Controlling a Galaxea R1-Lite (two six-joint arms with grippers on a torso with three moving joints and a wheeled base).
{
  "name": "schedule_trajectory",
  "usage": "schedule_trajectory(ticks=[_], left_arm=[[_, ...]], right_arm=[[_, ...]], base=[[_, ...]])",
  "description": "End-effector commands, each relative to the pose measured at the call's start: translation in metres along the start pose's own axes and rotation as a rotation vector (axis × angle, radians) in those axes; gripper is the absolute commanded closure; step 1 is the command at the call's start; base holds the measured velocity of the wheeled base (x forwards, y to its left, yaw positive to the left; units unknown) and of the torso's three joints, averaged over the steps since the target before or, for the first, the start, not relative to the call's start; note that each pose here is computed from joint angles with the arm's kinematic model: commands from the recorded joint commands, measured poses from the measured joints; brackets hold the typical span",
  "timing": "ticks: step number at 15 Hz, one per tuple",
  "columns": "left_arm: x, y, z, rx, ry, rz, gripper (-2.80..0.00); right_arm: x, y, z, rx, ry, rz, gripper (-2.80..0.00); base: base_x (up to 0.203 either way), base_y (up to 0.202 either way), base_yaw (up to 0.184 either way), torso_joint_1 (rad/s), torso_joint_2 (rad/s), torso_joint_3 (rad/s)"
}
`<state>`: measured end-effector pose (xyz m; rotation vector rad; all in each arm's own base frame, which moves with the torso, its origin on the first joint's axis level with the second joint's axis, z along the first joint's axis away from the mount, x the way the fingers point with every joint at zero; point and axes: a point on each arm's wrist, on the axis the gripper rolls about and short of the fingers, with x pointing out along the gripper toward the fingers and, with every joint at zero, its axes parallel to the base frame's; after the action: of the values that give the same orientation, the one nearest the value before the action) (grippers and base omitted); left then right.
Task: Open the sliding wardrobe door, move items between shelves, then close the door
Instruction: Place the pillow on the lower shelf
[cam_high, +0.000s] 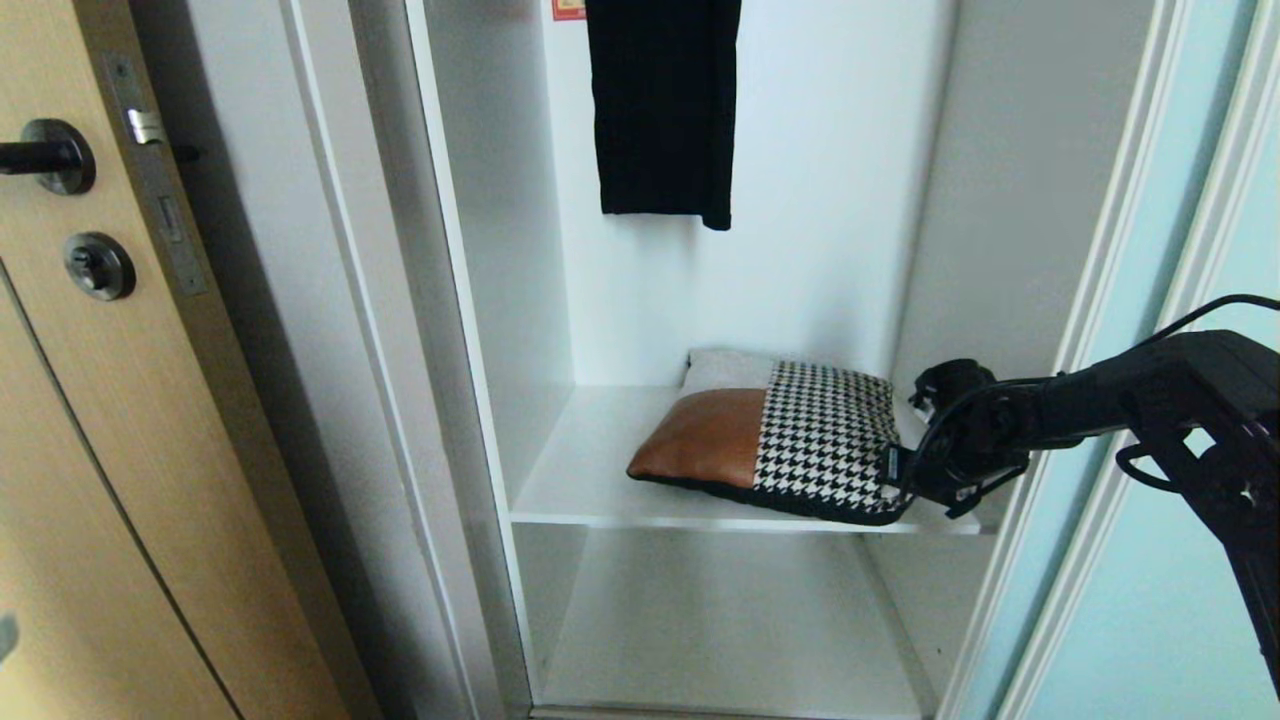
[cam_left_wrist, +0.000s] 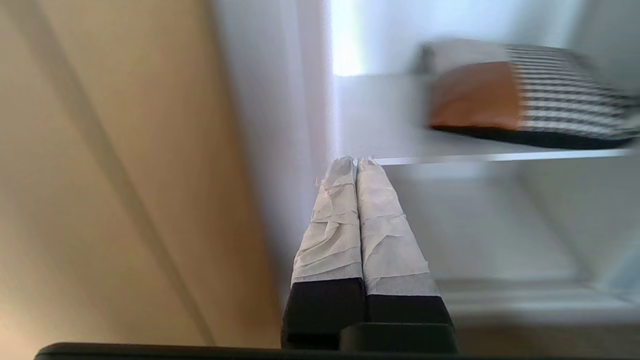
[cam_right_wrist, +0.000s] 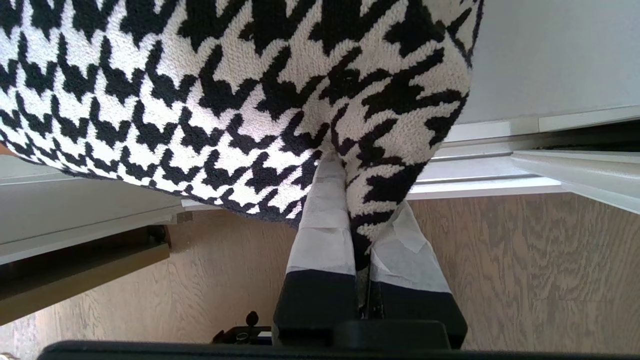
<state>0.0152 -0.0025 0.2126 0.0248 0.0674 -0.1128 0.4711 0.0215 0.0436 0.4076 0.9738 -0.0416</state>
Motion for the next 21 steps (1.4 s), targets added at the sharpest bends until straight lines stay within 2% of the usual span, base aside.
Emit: schedule_trajectory(ticks=[1,3,5,7,10,12,15,17,19,20,21], left_arm=[[0.073,0.006,0.033,-0.055,0.192,-0.117,0.00],[0.122,0.006,0.047,-0.091,0.273,-0.237,0.00],[0.174,-0.004,0.049,-0.105,0.359,-0.345,0.00],[0.220,-0.024,0.048,-0.102,0.421,-0.452,0.00],[0.283,-0.057,0.027,-0.111,0.530,-0.545,0.00],[0.320,-0.076,0.010,-0.152,0.595,-0.560,0.00],[0.372,-0.095,-0.025,-0.230,0.689,-0.522,0.00],[0.396,-0.102,-0.040,-0.281,0.716,-0.489,0.00],[0.418,-0.109,-0.058,-0.303,0.737,-0.461,0.00],[0.428,-0.112,-0.066,-0.300,0.742,-0.438,-2.80],[0.439,-0.114,-0.075,-0.293,0.749,-0.410,-2.80]], right_arm=[[-0.001,0.000,0.004,0.002,-0.014,0.004,0.00],[-0.002,0.001,0.008,0.000,-0.029,0.009,0.00],[0.002,0.001,0.007,-0.001,-0.027,0.007,0.00],[0.001,0.001,0.009,-0.005,-0.033,0.009,0.00],[0.000,0.003,0.012,-0.009,-0.045,0.014,0.00],[0.000,0.003,0.012,-0.007,-0.046,0.017,0.00],[0.000,-0.002,0.015,0.003,-0.047,0.016,0.00],[-0.002,-0.006,0.018,0.009,-0.057,0.015,0.00],[-0.003,-0.009,0.019,0.013,-0.059,0.012,0.00],[-0.003,-0.009,0.019,0.013,-0.058,0.011,0.00],[-0.002,-0.011,0.020,0.017,-0.059,0.008,0.00]], base=[[0.000,0.000,0.000,0.000,0.00,0.000],[0.000,0.000,0.000,0.000,0.00,0.000],[0.000,0.000,0.000,0.000,0.00,0.000],[0.000,0.000,0.000,0.000,0.00,0.000],[0.000,0.000,0.000,0.000,0.00,0.000],[0.000,0.000,0.000,0.000,0.00,0.000],[0.000,0.000,0.000,0.000,0.00,0.000],[0.000,0.000,0.000,0.000,0.00,0.000],[0.000,0.000,0.000,0.000,0.00,0.000],[0.000,0.000,0.000,0.000,0.00,0.000],[0.000,0.000,0.000,0.000,0.00,0.000]])
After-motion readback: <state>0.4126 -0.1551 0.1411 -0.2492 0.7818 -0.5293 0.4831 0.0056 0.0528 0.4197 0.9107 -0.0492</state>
